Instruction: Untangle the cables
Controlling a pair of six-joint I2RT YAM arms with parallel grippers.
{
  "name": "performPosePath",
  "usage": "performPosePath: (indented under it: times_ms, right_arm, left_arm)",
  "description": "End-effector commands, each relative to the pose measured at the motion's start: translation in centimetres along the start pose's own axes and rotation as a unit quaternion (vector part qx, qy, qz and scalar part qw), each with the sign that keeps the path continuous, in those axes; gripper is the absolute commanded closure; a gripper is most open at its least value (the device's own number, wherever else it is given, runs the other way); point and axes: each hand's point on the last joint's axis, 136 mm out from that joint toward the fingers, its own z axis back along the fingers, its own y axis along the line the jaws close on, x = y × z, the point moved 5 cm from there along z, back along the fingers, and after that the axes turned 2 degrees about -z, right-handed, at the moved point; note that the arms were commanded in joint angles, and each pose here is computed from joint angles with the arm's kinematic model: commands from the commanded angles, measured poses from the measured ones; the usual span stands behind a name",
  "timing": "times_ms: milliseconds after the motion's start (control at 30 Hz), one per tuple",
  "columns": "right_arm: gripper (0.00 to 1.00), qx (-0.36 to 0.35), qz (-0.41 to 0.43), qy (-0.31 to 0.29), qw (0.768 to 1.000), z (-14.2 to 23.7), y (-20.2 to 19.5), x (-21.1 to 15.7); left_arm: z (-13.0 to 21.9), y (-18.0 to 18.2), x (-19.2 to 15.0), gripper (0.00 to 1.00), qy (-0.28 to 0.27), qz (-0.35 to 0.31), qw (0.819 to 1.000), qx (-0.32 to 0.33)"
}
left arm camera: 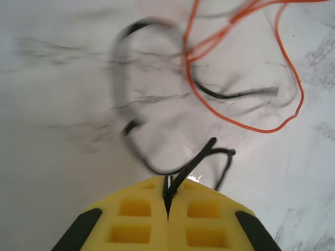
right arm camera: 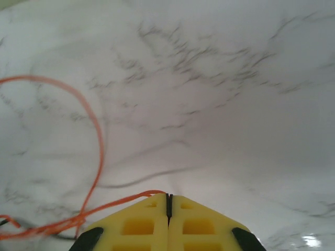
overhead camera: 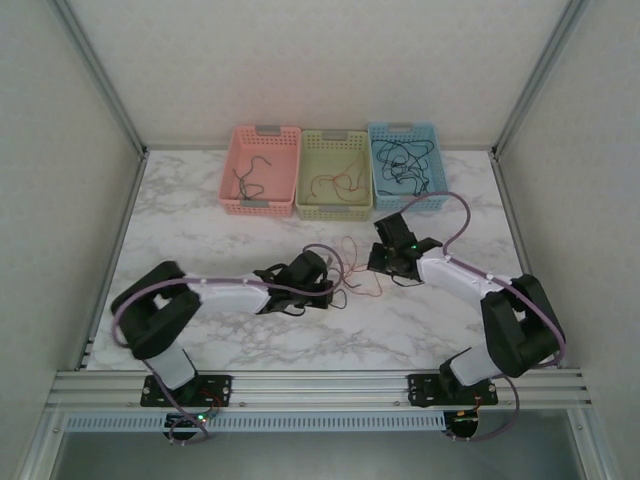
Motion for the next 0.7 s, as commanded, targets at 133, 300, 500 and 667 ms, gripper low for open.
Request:
performPosePath:
  times_ms: [133,300,500,667]
  right_arm:
    - [1.00,-0.105,-0.074,-0.045,0.991,1.6,-8.8,1.9]
    - [1.00,-0.103,-0.121,-0.058,0.986,2.1,-11.2,2.4]
    - [1.00,-0.049,-0.129,-0.052,0.989,2.0,-9.9,2.7]
    - [1.00,-0.013,-0.128,-0.055,0.990,2.7,-9.0,3.0]
  left_arm:
    - [13.7,6.3,-0.6,1.00,-0.076,-0.024,0.983,0.165]
    - [20.5,7.3,-0.5,1.00,-0.164,0.027,0.977,0.132]
    - [21.4,5.8,0.5,1.00,-0.183,0.029,0.980,0.078]
    - [20.4,5.0,1.2,1.00,-0.176,0.020,0.982,0.062]
